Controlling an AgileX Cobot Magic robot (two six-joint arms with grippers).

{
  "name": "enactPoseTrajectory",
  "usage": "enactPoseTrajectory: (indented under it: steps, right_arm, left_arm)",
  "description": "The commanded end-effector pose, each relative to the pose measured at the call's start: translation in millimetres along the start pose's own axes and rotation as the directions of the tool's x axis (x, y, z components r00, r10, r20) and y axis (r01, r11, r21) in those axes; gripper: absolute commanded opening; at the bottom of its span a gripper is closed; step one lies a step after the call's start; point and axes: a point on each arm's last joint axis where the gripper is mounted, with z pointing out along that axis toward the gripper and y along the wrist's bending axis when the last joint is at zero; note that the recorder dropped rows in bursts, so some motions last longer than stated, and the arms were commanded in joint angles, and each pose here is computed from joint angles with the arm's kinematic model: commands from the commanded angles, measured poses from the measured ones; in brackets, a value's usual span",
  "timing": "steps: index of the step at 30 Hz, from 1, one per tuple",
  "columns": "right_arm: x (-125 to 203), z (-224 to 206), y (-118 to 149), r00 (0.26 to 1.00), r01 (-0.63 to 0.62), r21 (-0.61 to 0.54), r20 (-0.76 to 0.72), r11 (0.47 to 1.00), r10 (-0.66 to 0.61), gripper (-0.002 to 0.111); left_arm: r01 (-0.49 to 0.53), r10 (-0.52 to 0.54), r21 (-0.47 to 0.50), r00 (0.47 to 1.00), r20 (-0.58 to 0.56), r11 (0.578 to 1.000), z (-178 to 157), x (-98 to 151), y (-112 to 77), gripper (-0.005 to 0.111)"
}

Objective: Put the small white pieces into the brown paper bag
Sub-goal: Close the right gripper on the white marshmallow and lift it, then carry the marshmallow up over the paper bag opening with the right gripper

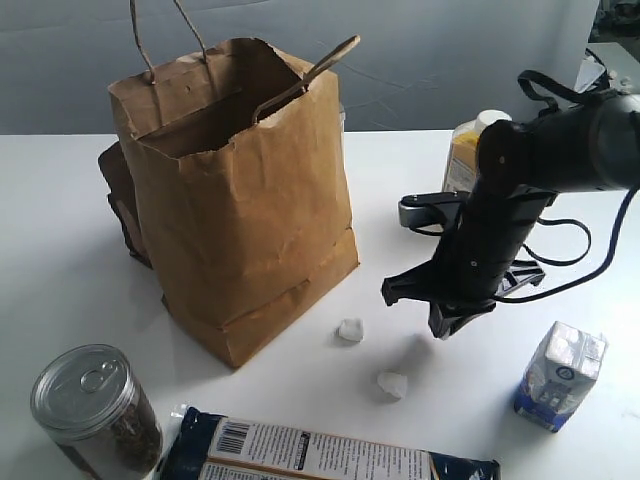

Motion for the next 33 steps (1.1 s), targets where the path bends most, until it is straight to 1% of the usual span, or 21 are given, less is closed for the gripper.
enactPoseTrajectory:
  steps: [1,5,8,10,14,18,20,22,25,27,30,33]
  right_arm:
    - [16,-31,33,0.988,0.092,-0.030,0.128,0.995,-0.087,0.000]
    - [39,-61,63,0.954,0.182,-0.056,0.251,0.982,-0.163,0.000]
    - [58,-93,87,0.924,0.243,-0.111,0.329,0.964,-0.195,0.000]
    - [69,-111,100,0.903,0.272,-0.159,0.383,0.949,-0.195,0.000]
    - [95,-146,131,0.834,0.372,-0.238,0.511,0.897,-0.210,0.000]
    - [106,-176,161,0.750,0.475,-0.271,0.623,0.837,-0.224,0.000]
    - [103,-190,175,0.708,0.509,-0.279,0.673,0.814,-0.212,0.000]
    - [95,-203,184,0.674,0.523,-0.284,0.715,0.804,-0.187,0.000]
    - [77,-217,196,0.636,0.527,-0.293,0.758,0.798,-0.142,0.000]
    - [66,-226,203,0.592,0.538,-0.272,0.796,0.798,-0.128,0.000]
    - [48,-235,213,0.537,0.540,-0.236,0.836,0.808,-0.115,0.000]
    - [26,-233,214,0.538,0.472,-0.219,0.839,0.854,-0.082,0.000]
  left_arm:
    - [0.010,-0.010,0.009,1.000,0.005,1.000,0,1,-0.5,0.000]
    - [0.010,-0.010,0.009,1.000,0.005,1.000,0,1,-0.5,0.000]
    - [0.010,-0.010,0.009,1.000,0.005,1.000,0,1,-0.5,0.000]
    - [0.010,-0.010,0.009,1.000,0.005,1.000,0,1,-0.5,0.000]
    - [0.010,-0.010,0.009,1.000,0.005,1.000,0,1,-0.5,0.000]
    - [0.010,-0.010,0.009,1.000,0.005,1.000,0,1,-0.5,0.000]
    - [0.010,-0.010,0.009,1.000,0.005,1.000,0,1,-0.5,0.000]
    - [0.010,-0.010,0.009,1.000,0.005,1.000,0,1,-0.5,0.000]
    - [0.010,-0.010,0.009,1.000,0.005,1.000,0,1,-0.5,0.000]
    - [0.010,-0.010,0.009,1.000,0.005,1.000,0,1,-0.5,0.000]
    - [0.010,-0.010,0.009,1.000,0.005,1.000,0,1,-0.5,0.000]
    - [0.010,-0.010,0.009,1.000,0.005,1.000,0,1,-0.5,0.000]
